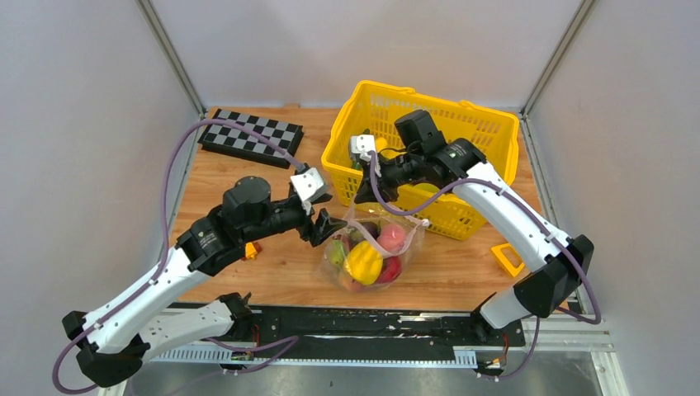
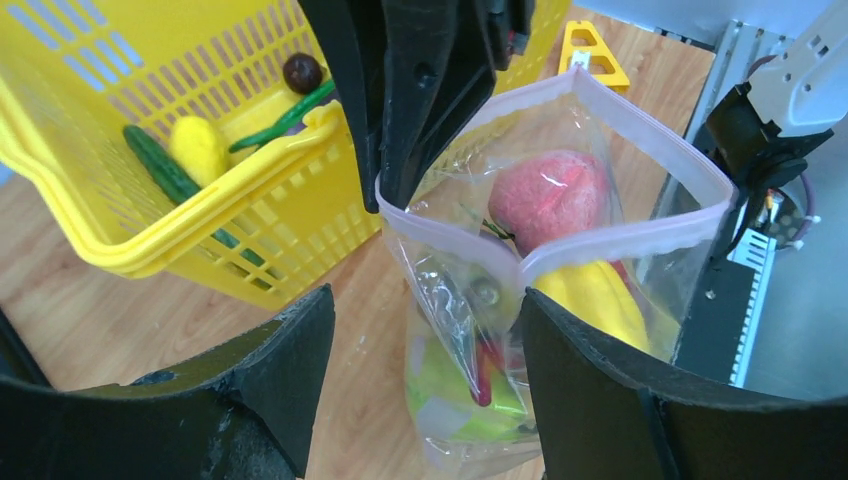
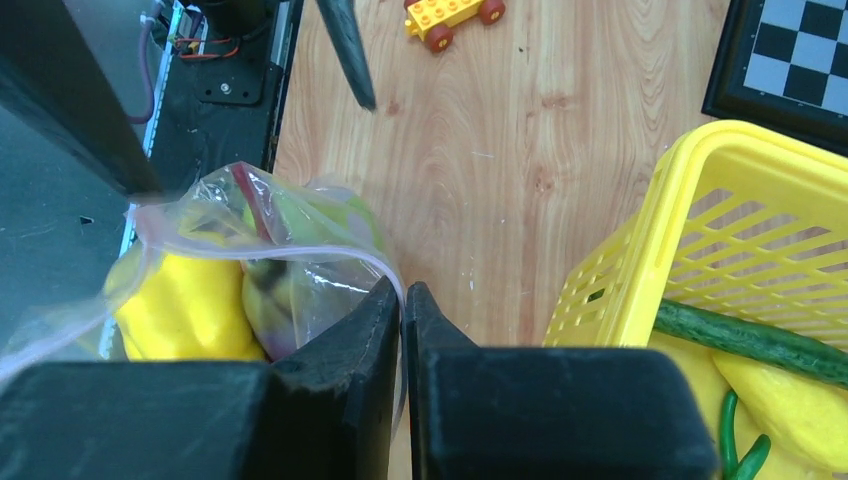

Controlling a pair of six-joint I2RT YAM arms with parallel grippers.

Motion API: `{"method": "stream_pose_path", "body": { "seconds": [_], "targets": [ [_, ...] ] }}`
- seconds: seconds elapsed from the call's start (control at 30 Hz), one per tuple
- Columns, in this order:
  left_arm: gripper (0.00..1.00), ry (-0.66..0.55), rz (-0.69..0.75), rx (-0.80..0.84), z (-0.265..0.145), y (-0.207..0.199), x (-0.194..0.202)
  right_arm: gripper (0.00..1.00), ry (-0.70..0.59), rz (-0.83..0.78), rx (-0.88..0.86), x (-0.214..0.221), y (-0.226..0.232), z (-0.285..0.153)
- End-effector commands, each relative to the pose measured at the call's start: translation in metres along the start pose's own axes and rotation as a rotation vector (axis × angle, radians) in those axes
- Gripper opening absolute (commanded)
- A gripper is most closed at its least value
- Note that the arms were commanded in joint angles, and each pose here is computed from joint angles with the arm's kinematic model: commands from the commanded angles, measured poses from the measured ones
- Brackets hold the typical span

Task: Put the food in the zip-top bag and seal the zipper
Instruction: Adjust the zipper food storage bag at the center of the board.

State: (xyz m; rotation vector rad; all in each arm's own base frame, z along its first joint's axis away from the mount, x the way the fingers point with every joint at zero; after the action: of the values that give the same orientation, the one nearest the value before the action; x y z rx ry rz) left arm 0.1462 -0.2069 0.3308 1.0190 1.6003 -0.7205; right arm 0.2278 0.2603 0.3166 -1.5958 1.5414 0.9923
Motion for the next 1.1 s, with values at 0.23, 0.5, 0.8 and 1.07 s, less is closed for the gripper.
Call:
{"method": "stream_pose_path", "body": {
  "seconds": [0.23, 0.5, 0.8, 1.07],
  "targets": [
    [0.79, -0.202, 0.199, -0.016, -0.032, -0.001, -0.020, 0.09, -0.025, -0.069, -0.007, -0.015, -0.011, -0.003],
    [0.78, -0.094, 0.253, 0.061, -0.016, -0.003, -0.004, 0.09, -0.056, -0.084, -0.022, -0.022, -0.006, -0.006],
    [0.80, -0.069, 0.415, 0.004, -0.027, 0.008, -0.003, 0.10, -0.059, -0.058, -0.041, -0.020, -0.004, -0.004],
    [0.94, 0.030, 0.487, 0.032, -0.047, 0.008, -0.007, 0.10, -0.062, -0.065, -0.044, -0.022, -0.004, -0.005]
  ]
}}
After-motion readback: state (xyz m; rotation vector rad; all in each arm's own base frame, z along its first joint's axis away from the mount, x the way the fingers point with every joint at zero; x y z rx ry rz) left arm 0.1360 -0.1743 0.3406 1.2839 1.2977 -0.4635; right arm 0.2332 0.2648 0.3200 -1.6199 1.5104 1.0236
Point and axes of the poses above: each gripper's point midway between its finger pads, its own z axis out along the fingers, its own y axis along the line the jaws close on, x = y × z, the point moved 6 cm from there along -z, back along the fingers, and after that the axes turned 3 degrees about z, right-handed, at the moved point
